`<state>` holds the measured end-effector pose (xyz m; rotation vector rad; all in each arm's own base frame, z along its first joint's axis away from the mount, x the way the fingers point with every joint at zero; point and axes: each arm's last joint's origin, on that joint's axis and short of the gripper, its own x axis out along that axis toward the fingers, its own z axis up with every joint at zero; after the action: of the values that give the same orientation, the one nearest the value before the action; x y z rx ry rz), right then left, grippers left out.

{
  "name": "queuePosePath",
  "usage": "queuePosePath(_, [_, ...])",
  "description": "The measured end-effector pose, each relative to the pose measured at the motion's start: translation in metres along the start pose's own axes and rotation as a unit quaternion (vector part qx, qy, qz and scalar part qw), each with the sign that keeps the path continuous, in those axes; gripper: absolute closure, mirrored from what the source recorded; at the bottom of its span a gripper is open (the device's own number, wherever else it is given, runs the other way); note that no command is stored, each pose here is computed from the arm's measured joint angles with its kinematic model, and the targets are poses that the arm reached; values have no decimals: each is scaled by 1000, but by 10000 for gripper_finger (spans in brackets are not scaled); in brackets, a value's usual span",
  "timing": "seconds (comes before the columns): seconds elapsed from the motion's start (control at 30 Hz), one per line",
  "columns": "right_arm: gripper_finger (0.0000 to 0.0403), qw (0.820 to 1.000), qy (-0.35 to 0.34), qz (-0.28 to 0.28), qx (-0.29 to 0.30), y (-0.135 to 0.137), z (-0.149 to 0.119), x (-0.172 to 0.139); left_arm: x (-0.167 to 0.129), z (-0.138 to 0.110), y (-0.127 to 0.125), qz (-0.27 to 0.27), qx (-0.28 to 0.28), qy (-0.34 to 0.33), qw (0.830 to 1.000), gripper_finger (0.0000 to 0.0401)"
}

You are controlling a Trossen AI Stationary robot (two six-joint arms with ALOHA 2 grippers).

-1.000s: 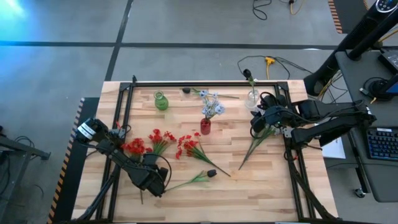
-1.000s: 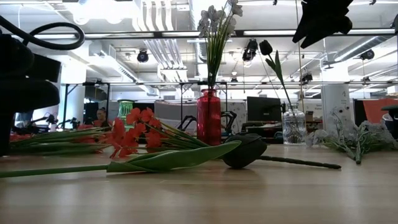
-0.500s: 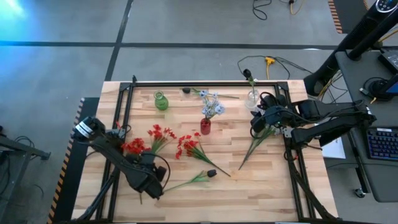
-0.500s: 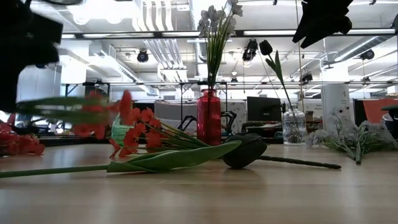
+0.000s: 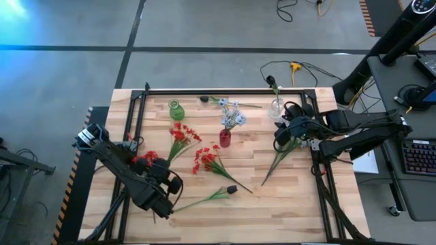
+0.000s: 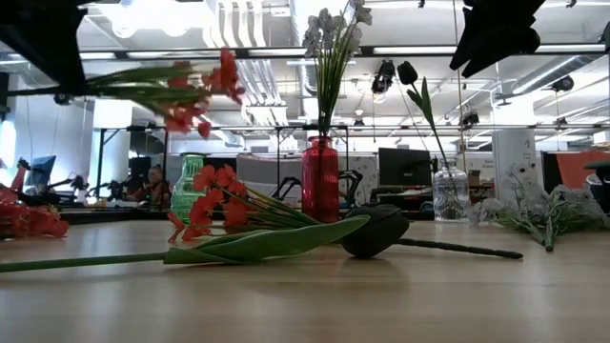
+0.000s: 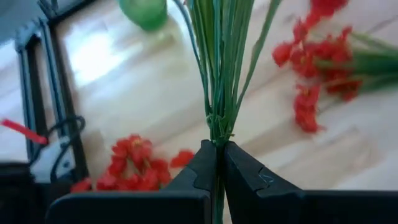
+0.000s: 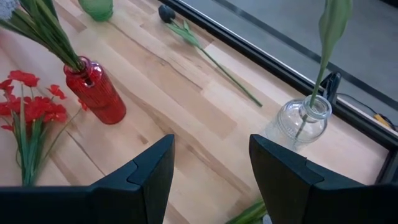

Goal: Sort flowers into vase by color
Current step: Put the middle red flowers into the green vase

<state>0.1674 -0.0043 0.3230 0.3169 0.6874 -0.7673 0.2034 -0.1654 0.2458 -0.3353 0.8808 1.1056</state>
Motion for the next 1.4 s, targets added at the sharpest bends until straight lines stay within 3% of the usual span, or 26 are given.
queuePosePath(0.33, [204,1000,2,-4,-5,0,-2,2,-17,26,9,-90,15,-158,983,400])
queuePosePath(0.87, [204,1000,5,-4,-17,-2,-3,1,-37,61,44,-144,24,-344,928,400])
queuePosePath(1.2, [204,1000,2,-1,-13,-1,-3,1,-43,79,58,-115,80,-368,919,400])
queuePosePath(1.4, [204,1000,-6,4,-7,0,-1,1,-51,82,47,-145,139,-327,923,400])
